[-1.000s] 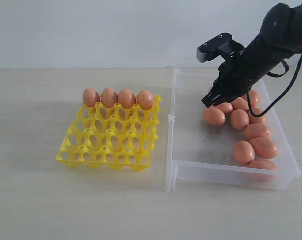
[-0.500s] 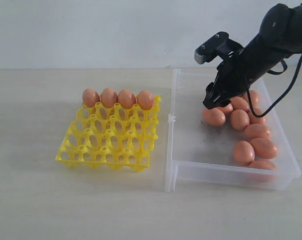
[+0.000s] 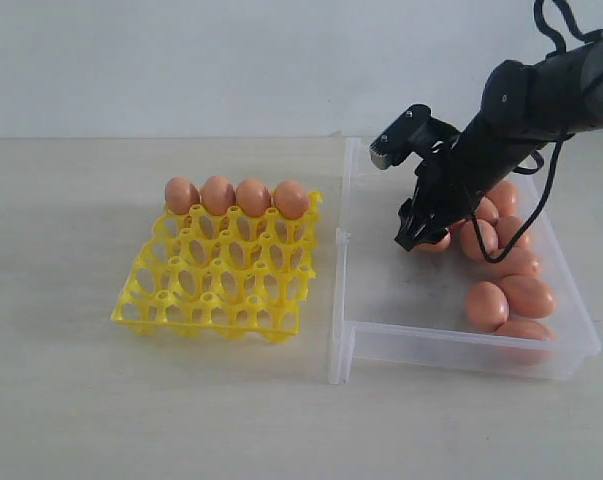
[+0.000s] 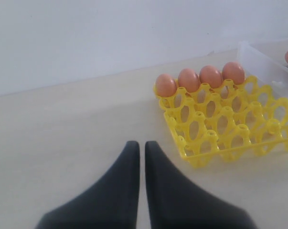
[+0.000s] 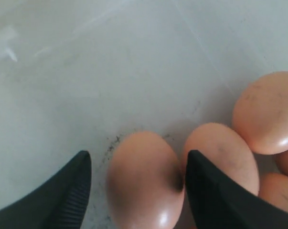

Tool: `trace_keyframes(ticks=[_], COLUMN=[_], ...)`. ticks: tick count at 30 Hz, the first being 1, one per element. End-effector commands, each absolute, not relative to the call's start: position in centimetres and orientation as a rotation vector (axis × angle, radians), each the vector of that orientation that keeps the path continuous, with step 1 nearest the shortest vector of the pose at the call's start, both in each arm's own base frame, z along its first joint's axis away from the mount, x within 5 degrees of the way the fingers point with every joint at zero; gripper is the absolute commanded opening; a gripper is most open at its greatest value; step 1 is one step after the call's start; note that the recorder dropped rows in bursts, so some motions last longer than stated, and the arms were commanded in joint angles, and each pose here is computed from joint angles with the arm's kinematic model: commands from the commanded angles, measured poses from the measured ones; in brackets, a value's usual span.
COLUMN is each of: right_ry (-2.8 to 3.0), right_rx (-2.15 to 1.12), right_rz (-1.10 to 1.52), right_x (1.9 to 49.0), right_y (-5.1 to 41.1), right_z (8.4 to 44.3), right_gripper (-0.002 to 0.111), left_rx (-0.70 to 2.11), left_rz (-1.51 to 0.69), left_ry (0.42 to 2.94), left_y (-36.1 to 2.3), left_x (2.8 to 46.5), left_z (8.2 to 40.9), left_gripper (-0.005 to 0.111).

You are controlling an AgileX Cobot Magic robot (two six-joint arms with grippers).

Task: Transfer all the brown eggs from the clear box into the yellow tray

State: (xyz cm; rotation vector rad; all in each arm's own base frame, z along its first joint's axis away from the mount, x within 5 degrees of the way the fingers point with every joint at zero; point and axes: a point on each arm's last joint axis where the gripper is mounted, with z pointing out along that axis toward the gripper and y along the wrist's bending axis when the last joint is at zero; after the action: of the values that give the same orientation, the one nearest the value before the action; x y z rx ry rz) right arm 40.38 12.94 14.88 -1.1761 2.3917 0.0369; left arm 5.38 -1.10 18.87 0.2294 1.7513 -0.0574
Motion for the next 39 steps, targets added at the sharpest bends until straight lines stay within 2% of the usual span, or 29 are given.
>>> trace_keyframes(ticks=[1, 10, 12, 13, 15, 16, 23, 30, 35, 39], right_ry=[2.391, 2.412, 2.414, 2.410, 2.405, 2.407, 2.408, 2.269, 2.142, 2.033], right_rx=[-1.179, -1.185, -1.164, -1.158, -1.141, -1.105, -0.895, -0.707, -0.726, -0.807], right_rz=[0.021, 0.022, 0.024, 0.022, 0.021, 0.027, 0.067, 0.185, 0.333, 0.465], right_x=[40.7, 40.8, 40.9, 40.9, 41.0, 41.2, 41.7, 41.7, 40.5, 38.6], right_y=[12.9, 12.9, 12.9, 12.9, 13.0, 13.0, 13.2, 13.8, 16.6, 21.0], right_z=[14.2, 12.8, 12.9, 13.0, 13.0, 13.1, 14.4, 19.5, 22.4, 23.4], right_gripper=[0.054, 0.051, 0.040, 0.029, 0.002, 0.000, 0.000, 0.000, 0.000, 0.000], left_rx=[0.235, 0.235, 0.235, 0.235, 0.235, 0.235, 0.235, 0.235, 0.235, 0.235], left_rz=[-0.060, -0.060, -0.060, -0.060, -0.060, -0.060, -0.060, -0.060, -0.060, -0.060], left_ry=[1.747, 1.747, 1.747, 1.747, 1.747, 1.747, 1.747, 1.747, 1.747, 1.747], left_y=[-1.1, -1.1, -1.1, -1.1, -1.1, -1.1, -1.1, -1.1, -1.1, -1.1], left_x=[5.4, 5.4, 5.4, 5.4, 5.4, 5.4, 5.4, 5.4, 5.4, 5.4], left_z=[18.8, 18.8, 18.8, 18.8, 18.8, 18.8, 18.8, 18.8, 18.8, 18.8], left_gripper=[0.004, 0.004, 0.004, 0.004, 0.004, 0.004, 0.004, 0.004, 0.004, 0.004])
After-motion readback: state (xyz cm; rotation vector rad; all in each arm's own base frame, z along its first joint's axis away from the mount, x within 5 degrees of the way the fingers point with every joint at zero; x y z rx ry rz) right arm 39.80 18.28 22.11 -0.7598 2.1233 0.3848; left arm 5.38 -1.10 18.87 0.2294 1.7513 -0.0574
